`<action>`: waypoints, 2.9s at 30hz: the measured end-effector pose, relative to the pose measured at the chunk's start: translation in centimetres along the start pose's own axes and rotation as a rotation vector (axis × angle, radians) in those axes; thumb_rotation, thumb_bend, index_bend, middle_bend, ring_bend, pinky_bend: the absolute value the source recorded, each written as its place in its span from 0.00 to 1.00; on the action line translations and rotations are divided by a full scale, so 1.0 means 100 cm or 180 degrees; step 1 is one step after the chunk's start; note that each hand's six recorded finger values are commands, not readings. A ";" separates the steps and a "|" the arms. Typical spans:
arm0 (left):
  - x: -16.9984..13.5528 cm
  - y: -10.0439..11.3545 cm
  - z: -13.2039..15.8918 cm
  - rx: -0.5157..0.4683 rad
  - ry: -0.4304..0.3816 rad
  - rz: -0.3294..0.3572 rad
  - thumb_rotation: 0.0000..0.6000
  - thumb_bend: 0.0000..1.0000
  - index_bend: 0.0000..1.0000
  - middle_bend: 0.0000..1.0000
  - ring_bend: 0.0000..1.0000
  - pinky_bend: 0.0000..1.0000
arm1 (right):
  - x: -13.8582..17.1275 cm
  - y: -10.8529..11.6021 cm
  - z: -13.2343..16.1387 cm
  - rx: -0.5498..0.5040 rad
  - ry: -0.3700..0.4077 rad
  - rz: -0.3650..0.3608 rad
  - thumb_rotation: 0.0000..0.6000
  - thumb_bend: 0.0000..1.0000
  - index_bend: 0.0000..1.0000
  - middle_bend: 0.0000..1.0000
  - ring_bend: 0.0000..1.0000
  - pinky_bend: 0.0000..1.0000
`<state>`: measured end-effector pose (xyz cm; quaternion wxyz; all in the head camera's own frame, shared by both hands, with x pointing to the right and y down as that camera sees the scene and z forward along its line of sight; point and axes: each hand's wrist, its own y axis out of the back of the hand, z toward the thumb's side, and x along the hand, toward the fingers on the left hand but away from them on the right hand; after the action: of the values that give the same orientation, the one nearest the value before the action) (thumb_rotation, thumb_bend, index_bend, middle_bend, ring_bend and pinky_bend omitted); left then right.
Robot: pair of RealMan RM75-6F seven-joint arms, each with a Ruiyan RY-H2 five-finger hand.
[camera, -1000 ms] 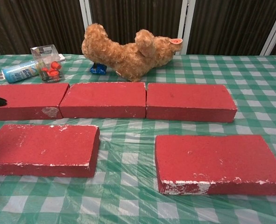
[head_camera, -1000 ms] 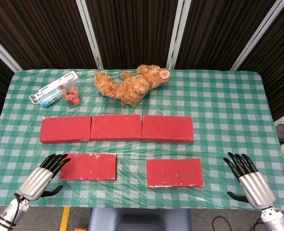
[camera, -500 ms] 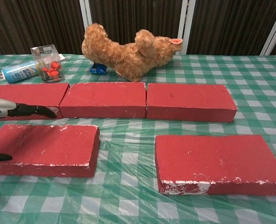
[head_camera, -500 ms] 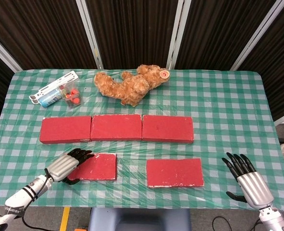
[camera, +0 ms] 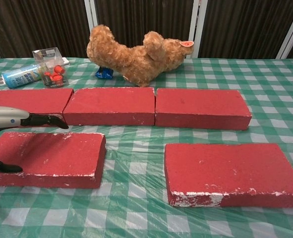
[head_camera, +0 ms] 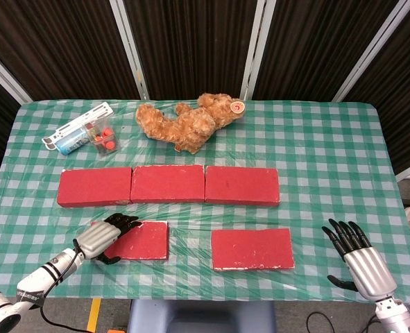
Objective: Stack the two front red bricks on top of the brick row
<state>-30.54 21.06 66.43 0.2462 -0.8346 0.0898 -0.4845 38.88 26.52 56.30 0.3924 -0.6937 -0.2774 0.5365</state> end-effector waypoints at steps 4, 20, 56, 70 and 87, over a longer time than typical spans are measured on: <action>0.002 -0.003 0.001 -0.0056 -0.0008 -0.0034 1.00 0.28 0.00 0.00 0.00 0.00 | 0.000 0.000 0.000 -0.0001 -0.0001 -0.0002 1.00 0.15 0.00 0.00 0.00 0.00; 0.013 -0.006 0.005 -0.0023 -0.0052 -0.0085 1.00 0.28 0.00 0.00 0.00 0.00 | -0.001 -0.001 -0.001 0.0008 -0.0016 0.0003 1.00 0.15 0.00 0.00 0.00 0.00; 0.016 -0.013 -0.005 -0.0051 0.0015 -0.0154 1.00 0.26 0.00 0.00 0.00 0.00 | -0.002 -0.003 0.000 0.0032 -0.0021 0.0031 1.00 0.15 0.00 0.00 0.00 0.00; 0.020 -0.021 -0.010 -0.0053 0.0061 -0.0240 1.00 0.25 0.00 0.12 0.01 0.09 | -0.002 -0.004 0.001 0.0040 -0.0027 0.0038 1.00 0.15 0.00 0.00 0.00 0.00; 0.021 -0.020 -0.012 0.0026 0.0064 -0.0142 1.00 0.29 0.14 0.72 0.55 0.60 | -0.001 -0.004 0.001 0.0045 -0.0030 0.0039 1.00 0.15 0.00 0.00 0.00 0.00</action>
<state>-30.63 21.61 69.51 0.2378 -0.8305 0.0717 -0.4986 38.78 26.68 56.72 0.3927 -0.6901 -0.2712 0.5441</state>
